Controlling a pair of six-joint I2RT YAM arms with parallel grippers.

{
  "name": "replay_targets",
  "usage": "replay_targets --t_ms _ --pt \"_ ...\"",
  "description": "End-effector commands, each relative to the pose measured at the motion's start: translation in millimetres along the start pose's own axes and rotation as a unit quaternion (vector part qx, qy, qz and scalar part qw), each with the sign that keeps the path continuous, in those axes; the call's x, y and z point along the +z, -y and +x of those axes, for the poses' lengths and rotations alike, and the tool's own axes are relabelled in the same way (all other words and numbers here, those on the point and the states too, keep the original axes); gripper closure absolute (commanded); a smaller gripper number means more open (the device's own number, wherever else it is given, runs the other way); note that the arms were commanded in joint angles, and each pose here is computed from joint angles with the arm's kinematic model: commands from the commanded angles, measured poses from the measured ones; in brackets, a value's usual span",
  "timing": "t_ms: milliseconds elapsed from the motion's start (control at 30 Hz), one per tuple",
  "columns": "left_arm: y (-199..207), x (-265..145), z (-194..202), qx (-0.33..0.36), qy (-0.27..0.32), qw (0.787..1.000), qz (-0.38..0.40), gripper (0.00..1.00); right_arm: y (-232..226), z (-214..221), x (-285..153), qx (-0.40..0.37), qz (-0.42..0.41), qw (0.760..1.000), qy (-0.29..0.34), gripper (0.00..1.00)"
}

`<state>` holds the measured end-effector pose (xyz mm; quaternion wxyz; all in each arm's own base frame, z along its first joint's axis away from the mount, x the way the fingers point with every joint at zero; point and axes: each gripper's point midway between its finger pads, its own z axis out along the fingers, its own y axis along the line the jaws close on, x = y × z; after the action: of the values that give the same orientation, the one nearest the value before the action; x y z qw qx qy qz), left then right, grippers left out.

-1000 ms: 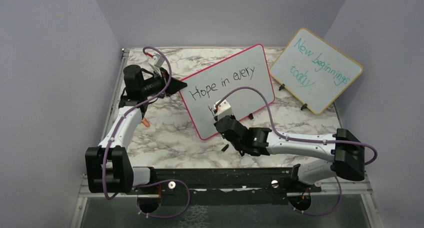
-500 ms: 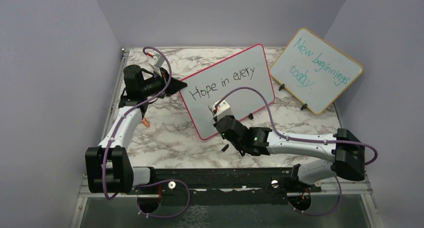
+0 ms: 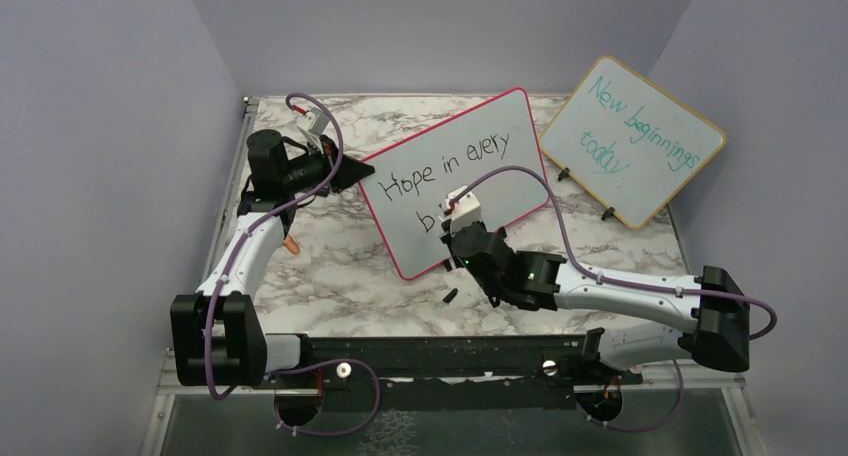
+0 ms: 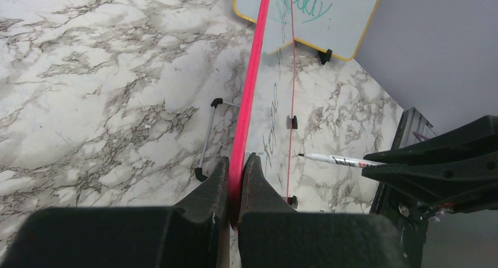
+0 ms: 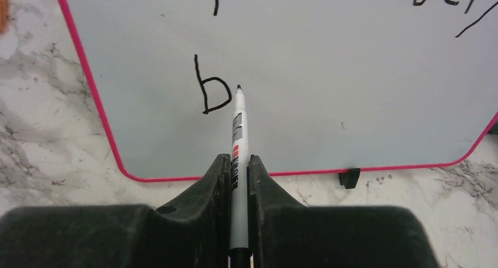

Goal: Write a sentence on the whiteboard

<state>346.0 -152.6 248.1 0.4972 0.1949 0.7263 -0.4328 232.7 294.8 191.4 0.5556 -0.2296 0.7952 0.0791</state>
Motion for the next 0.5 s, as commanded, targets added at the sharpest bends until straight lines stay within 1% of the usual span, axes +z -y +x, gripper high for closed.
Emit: replay_targets --t_ms 0,267,333,467 --pt "-39.9 0.2 38.2 -0.001 -0.041 0.996 -0.078 1.00 21.5 -7.0 4.9 0.007 0.038 0.999 0.022 0.99" --pt "-41.0 0.2 39.2 -0.002 -0.042 0.996 -0.080 1.00 7.4 -9.3 12.1 0.006 0.002 1.000 0.026 0.99" --pt "-41.1 0.3 39.1 -0.002 -0.042 0.996 -0.080 1.00 3.3 -16.2 12.5 0.016 -0.007 0.999 0.038 0.99" --pt "-40.9 0.3 38.5 -0.002 -0.042 0.996 -0.080 1.00 -1.9 -14.4 14.7 0.012 -0.017 0.999 0.034 0.99"
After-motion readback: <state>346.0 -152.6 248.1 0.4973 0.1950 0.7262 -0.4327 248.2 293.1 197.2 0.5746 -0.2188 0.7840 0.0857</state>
